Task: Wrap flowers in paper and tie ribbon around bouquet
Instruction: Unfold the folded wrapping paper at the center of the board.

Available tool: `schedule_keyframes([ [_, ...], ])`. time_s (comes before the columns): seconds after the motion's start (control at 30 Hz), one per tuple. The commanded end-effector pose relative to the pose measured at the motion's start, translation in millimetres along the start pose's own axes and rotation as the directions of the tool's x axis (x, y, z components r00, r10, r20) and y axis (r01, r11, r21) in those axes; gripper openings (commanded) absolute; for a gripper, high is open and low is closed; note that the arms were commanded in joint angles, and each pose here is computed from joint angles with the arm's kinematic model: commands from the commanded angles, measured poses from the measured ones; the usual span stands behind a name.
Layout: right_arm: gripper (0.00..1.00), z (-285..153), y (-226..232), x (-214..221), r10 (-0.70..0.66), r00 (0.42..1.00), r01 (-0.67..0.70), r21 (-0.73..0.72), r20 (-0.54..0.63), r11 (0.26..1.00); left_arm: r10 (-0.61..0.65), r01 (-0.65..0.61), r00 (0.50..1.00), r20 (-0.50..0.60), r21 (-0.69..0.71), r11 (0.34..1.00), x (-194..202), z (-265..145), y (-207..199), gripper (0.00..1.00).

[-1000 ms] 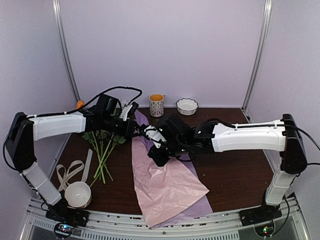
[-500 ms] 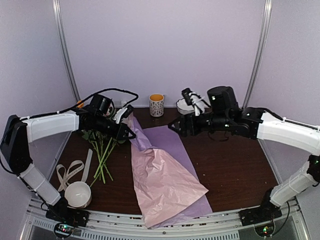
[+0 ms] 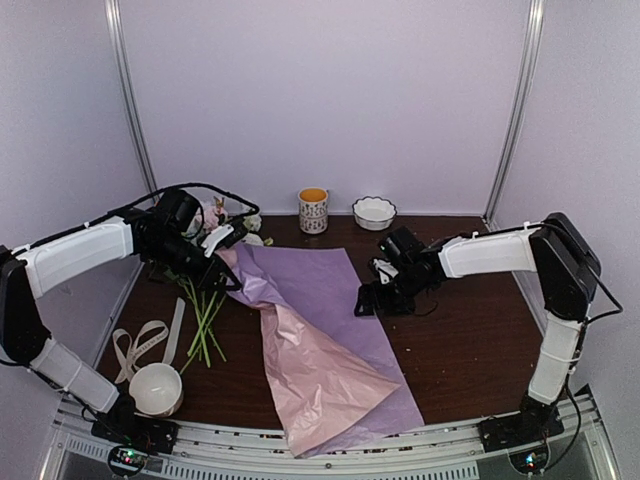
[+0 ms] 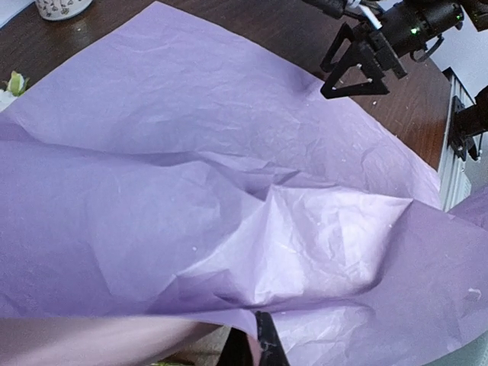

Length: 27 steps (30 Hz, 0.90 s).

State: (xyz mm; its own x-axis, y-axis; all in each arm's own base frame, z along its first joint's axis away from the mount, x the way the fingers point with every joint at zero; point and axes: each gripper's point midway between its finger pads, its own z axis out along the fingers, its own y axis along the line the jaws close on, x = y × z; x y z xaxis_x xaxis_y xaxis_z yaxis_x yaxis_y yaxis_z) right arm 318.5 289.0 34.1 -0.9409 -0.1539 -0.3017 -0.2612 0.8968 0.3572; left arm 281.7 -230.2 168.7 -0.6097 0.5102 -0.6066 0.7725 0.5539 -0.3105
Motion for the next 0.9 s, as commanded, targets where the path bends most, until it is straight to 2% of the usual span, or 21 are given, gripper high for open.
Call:
schedule_keyframes([
  [0.0,0.84,8.9,23.7,-1.5,0.043,0.998,-0.048,-0.122,-0.043,0.991,0.039,-0.039,0.999,-0.013,-0.048,0.998,4.7,-15.7,6.0,0.0],
  [0.2,0.8,19.9,63.8,-2.1,0.084,0.995,-0.1,-0.359,-0.061,0.928,0.038,-0.04,0.999,-0.035,-0.058,0.998,10.5,-9.5,12.4,0.0],
  [0.37,0.78,21.5,91.4,-6.9,0.104,0.992,-0.126,-0.48,-0.073,0.868,0.038,-0.04,0.999,-0.036,-0.063,0.997,10.3,-6.3,16.4,0.0],
  [0.43,0.74,21.7,101.5,-8.9,0.105,0.991,-0.13,-0.517,-0.078,0.846,0.036,-0.039,0.999,-0.034,-0.064,0.997,9.3,-6.3,17.1,0.0],
  [0.5,0.57,20.8,107.7,-11.9,0.103,0.992,-0.127,-0.533,-0.074,0.836,0.035,-0.037,0.999,-0.029,-0.068,0.997,8.2,-7.6,18.2,0.0],
  [0.57,0.32,16.1,111.6,-16.7,0.106,0.993,-0.12,-0.549,-0.058,0.827,0.035,-0.037,0.999,-0.021,-0.072,0.997,6.9,-10.0,18.8,0.0],
  [0.67,0.04,5.9,112.8,-23.0,0.105,0.994,-0.101,-0.553,-0.025,0.827,0.027,-0.026,1.0,0.013,-0.091,0.996,2.1,-17.8,22.0,0.0],
  [0.7,0.0,2.2,111.8,-25.4,0.106,0.994,-0.096,-0.55,-0.014,0.829,0.031,-0.028,0.999,0.03,-0.104,0.994,-0.7,-22.6,22.5,0.0],
  [0.77,0.0,-3.9,104.1,-29.0,0.109,0.994,-0.089,-0.519,0.008,0.85,0.033,-0.027,0.998,0.048,-0.129,0.991,-3.1,-29.4,24.5,0.0],
  [0.87,0.01,-8.1,70.0,-32.9,0.099,0.994,-0.075,-0.334,0.055,0.94,0.023,-0.014,0.999,0.047,-0.198,0.98,-2.4,-39.8,31.5,0.0],
])
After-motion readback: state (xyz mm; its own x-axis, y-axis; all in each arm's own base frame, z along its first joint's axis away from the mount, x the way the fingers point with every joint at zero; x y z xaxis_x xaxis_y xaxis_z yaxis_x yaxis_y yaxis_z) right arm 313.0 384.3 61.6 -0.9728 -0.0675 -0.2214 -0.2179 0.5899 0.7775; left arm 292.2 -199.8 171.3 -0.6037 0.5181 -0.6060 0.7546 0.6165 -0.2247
